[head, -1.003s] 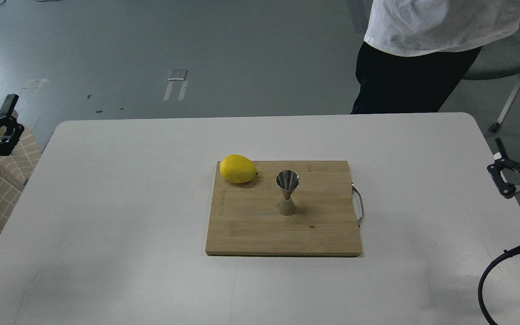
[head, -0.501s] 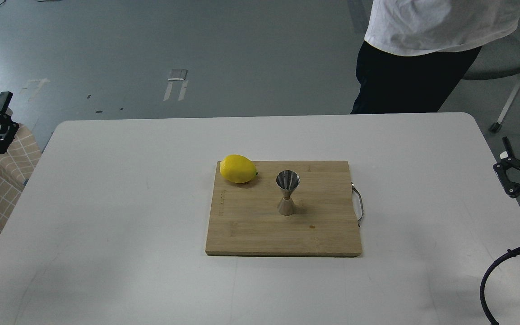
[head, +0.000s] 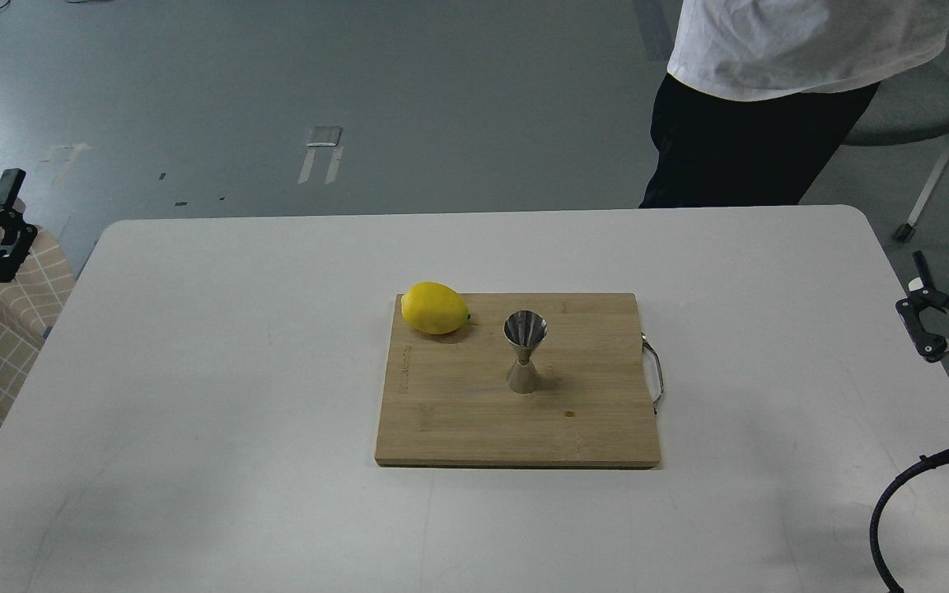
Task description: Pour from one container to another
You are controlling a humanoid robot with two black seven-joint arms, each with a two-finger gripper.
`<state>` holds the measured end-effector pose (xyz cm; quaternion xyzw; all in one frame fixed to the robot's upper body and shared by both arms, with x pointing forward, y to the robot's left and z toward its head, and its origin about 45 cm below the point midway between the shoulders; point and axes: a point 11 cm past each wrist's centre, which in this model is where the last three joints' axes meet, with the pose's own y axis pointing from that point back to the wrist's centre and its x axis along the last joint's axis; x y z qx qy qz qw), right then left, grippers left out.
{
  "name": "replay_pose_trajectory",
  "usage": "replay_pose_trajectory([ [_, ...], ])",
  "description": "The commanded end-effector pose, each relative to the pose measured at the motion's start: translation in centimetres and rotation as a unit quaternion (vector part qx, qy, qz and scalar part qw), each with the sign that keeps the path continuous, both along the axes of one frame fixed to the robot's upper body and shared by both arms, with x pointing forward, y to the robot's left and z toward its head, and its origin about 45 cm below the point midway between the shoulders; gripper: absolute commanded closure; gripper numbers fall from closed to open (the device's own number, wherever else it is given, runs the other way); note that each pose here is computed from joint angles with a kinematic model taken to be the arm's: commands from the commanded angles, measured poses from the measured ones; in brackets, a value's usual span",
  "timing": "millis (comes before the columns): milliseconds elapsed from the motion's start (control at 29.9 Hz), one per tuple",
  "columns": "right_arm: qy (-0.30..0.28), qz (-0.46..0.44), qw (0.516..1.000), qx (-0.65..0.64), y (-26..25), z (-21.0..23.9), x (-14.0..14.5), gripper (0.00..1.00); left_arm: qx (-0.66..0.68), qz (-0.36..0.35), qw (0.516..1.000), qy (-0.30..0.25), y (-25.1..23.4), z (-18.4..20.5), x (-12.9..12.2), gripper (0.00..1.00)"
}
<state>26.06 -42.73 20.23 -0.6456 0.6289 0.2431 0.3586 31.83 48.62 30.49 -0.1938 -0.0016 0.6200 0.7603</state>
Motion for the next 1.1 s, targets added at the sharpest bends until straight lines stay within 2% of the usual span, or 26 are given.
replay_pose_trajectory([
  [0, -0.001, 0.000, 1.000, 0.000, 0.0, 0.1, 0.0, 0.00, -0.001, 0.000, 1.000, 0.001, 0.0, -0.1, 0.0, 0.02],
  [1070, 0.001, 0.000, 1.000, 0.005, 0.2, -0.2, 0.0, 0.00, -0.010, 0.000, 1.000, 0.010, -0.3, -1.2, -0.2, 0.02],
])
